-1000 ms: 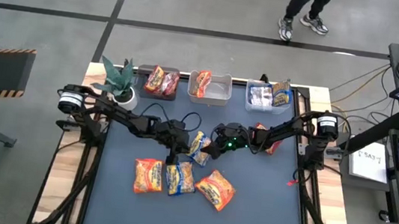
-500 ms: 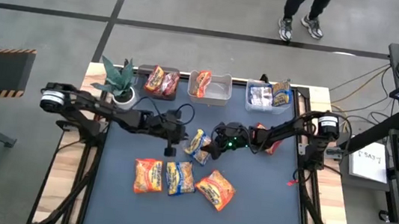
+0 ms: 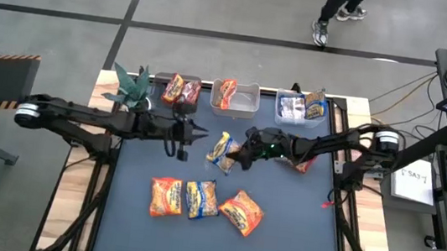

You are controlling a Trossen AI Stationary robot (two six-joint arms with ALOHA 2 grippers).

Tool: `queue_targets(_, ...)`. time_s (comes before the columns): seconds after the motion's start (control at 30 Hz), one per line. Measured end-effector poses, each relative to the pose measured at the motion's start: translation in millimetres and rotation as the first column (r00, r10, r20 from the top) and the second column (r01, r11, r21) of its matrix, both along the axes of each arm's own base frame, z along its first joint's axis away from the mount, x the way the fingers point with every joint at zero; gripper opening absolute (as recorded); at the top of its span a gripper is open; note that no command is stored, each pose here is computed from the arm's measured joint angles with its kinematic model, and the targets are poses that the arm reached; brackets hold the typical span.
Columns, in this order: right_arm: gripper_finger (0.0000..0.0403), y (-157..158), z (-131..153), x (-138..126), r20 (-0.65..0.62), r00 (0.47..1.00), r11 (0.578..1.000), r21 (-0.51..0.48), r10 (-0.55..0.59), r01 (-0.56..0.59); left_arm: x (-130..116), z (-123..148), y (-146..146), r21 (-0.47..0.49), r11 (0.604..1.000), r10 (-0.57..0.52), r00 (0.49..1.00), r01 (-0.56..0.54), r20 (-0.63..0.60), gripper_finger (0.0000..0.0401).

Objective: Sort Maruchan noodles
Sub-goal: Put the right blue noodle pack into the transparent white bin

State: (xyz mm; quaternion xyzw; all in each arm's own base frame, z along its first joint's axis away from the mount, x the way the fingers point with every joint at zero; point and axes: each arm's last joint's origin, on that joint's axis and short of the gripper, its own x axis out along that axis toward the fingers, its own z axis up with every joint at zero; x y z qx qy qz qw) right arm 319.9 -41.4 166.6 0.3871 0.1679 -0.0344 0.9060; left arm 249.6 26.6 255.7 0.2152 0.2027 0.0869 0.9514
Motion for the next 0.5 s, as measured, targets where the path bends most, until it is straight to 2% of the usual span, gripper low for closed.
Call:
queue_targets(0.17,0.0148,-18,37,-17,0.074,0.995,0.996,-0.054,-0.071,0.075,-10,14,6,0.029,0.996,0.077,0.995,-0.079,0.064,0.0041)
queue_targets(0.27,0.0148,-32,59,-30,0.051,0.988,0.983,-0.1,-0.147,0.152,-12,16,8,0.015,0.995,0.094,0.992,-0.096,0.079,0.0041)
queue_targets(0.33,0.0148,-41,76,-40,0.021,0.977,0.963,-0.165,-0.213,0.214,-11,16,8,-0.009,0.995,0.101,0.991,-0.101,0.085,0.0041)
queue_targets(0.43,0.0148,-54,102,-53,-0.064,0.92,0.891,-0.28,-0.387,0.356,-7,16,8,-0.071,0.991,0.122,0.985,-0.113,0.123,0.0041)
queue_targets(0.5,0.0148,-62,115,-63,-0.157,0.828,0.805,-0.388,-0.538,0.449,-6,16,8,-0.079,0.99,0.124,0.983,-0.114,0.138,0.0041)
